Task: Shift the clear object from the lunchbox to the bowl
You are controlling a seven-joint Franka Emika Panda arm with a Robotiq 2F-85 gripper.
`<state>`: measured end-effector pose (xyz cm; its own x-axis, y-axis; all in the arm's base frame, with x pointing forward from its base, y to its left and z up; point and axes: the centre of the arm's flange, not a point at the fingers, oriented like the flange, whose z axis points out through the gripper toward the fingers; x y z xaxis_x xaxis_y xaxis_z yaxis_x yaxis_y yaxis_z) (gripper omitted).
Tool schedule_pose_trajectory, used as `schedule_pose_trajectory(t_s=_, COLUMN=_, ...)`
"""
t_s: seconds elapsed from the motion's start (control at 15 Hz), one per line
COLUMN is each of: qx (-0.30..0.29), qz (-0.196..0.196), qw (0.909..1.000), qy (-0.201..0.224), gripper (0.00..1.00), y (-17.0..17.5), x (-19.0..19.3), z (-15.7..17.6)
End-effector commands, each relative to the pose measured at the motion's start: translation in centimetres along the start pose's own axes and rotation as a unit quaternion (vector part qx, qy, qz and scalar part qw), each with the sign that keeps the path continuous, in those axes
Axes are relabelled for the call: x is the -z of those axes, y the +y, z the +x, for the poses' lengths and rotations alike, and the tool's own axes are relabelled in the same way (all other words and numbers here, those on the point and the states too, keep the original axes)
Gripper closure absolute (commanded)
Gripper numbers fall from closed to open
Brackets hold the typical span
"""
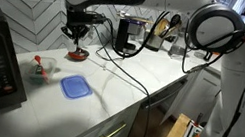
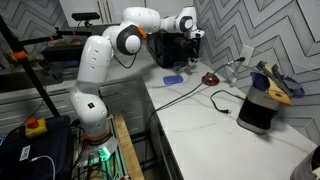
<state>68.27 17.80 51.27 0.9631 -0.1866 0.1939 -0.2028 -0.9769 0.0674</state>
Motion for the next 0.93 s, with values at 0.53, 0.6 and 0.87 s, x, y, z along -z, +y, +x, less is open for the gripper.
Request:
schedule_pose_trajectory(t_s=0.53, qx=-0.175, qz=-0.004, qw=0.9828, qy=-0.058, gripper=0.96, y=8.8, x=-1.3, z=-5.2)
schedule_pose_trajectory(t_s=0.6, qx=-0.178, qz=-0.002, qw=0.9824, qy=-0.058, gripper=0.99, y=9.2, x=-1.3, z=-5.5)
schedule_pose_trajectory(t_s=0.87, qx=-0.23, qz=-0.038, qw=0.9721, qy=0.021, gripper=0.99, y=10.4, x=-2.8, z=0.6)
